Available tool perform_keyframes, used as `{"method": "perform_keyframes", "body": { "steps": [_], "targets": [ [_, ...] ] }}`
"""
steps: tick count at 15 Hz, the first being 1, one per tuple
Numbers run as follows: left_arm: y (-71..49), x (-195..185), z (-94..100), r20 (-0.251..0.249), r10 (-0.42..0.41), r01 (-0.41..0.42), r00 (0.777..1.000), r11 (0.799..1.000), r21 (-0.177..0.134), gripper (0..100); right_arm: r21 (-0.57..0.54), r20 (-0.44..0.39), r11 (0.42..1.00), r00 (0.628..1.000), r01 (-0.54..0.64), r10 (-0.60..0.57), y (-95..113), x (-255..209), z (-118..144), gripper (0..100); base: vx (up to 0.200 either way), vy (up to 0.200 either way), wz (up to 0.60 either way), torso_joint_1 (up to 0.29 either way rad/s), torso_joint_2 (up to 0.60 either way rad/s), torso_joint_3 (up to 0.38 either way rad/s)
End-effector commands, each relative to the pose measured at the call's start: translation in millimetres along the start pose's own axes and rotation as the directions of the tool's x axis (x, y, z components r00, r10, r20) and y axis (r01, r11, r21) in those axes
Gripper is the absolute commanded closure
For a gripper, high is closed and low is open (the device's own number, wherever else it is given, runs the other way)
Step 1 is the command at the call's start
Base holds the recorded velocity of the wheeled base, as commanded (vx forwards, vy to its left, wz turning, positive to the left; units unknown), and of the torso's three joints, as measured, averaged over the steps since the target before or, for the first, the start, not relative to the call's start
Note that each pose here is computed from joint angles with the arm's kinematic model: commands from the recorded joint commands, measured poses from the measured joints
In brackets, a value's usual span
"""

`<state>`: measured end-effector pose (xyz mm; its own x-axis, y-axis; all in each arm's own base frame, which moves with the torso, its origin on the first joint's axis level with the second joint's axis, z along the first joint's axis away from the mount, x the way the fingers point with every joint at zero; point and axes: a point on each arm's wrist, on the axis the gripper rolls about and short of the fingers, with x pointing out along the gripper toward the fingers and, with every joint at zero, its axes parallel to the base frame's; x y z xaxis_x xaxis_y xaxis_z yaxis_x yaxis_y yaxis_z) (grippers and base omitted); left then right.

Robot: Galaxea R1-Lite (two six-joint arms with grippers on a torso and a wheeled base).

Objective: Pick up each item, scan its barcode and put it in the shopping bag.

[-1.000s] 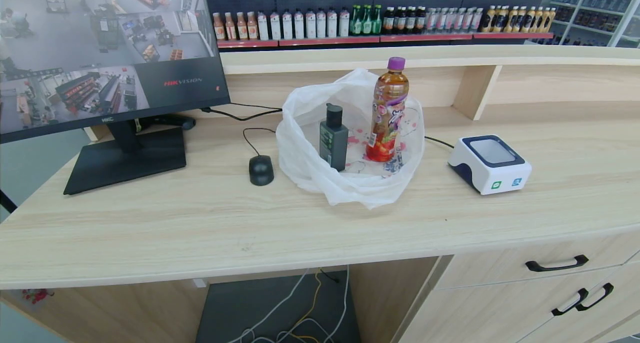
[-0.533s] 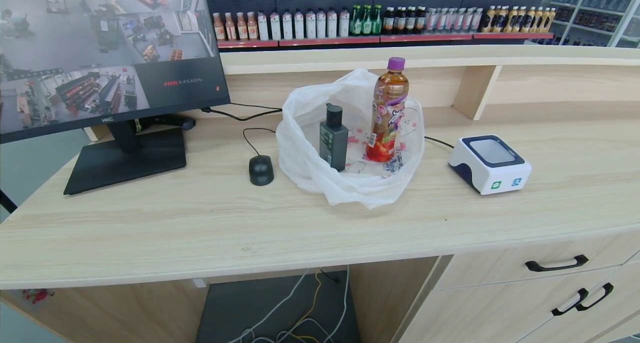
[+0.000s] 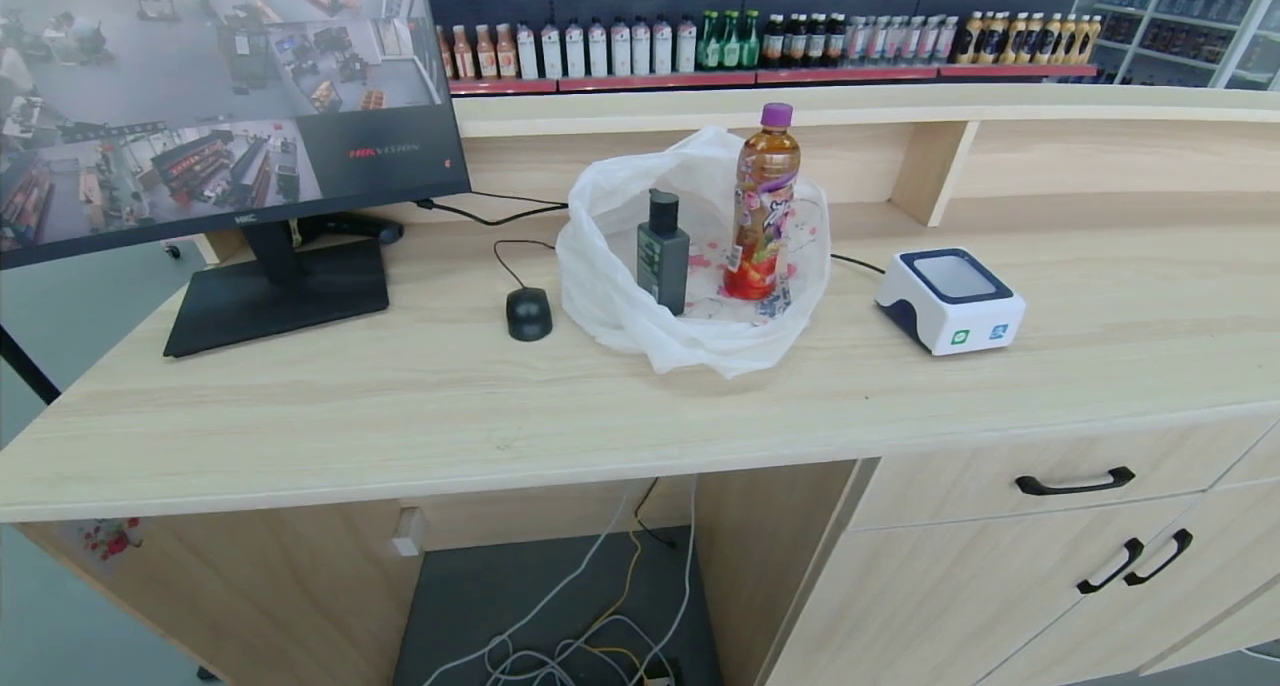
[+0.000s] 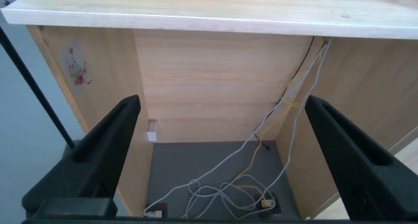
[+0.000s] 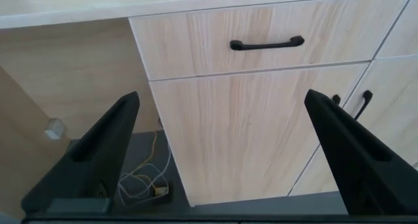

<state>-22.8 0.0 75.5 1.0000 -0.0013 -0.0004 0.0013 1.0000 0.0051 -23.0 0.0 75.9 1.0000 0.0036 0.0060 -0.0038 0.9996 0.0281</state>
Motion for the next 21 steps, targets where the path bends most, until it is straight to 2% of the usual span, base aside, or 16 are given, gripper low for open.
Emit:
{"method": "perform_keyframes", "body": {
  "steps": [1, 21],
  "targets": [
    [0.0, 0.0, 0.0, 0.0, 0.0, 0.0, 1.0, 1.0, -0.001, 0, 0.0, -0.003, 1.0, 1.0, -0.001, 0.001, 0.0, 0.2, -0.1, 0, 0.0, 0.0, 0.0, 0.0, 0.0, 0.0],
    [0.0, 0.1, 0.0, -0.001, 0.001, -0.001, 1.0, 1.0, -0.016, 0, -0.008, -0.003, 1.0, 1.0, -0.001, 0.001, 0.0, 0.2, -0.1, 0, 0.0, -0.2, 0.0, 0.005, 0.0, 0.002]
  ]
}}
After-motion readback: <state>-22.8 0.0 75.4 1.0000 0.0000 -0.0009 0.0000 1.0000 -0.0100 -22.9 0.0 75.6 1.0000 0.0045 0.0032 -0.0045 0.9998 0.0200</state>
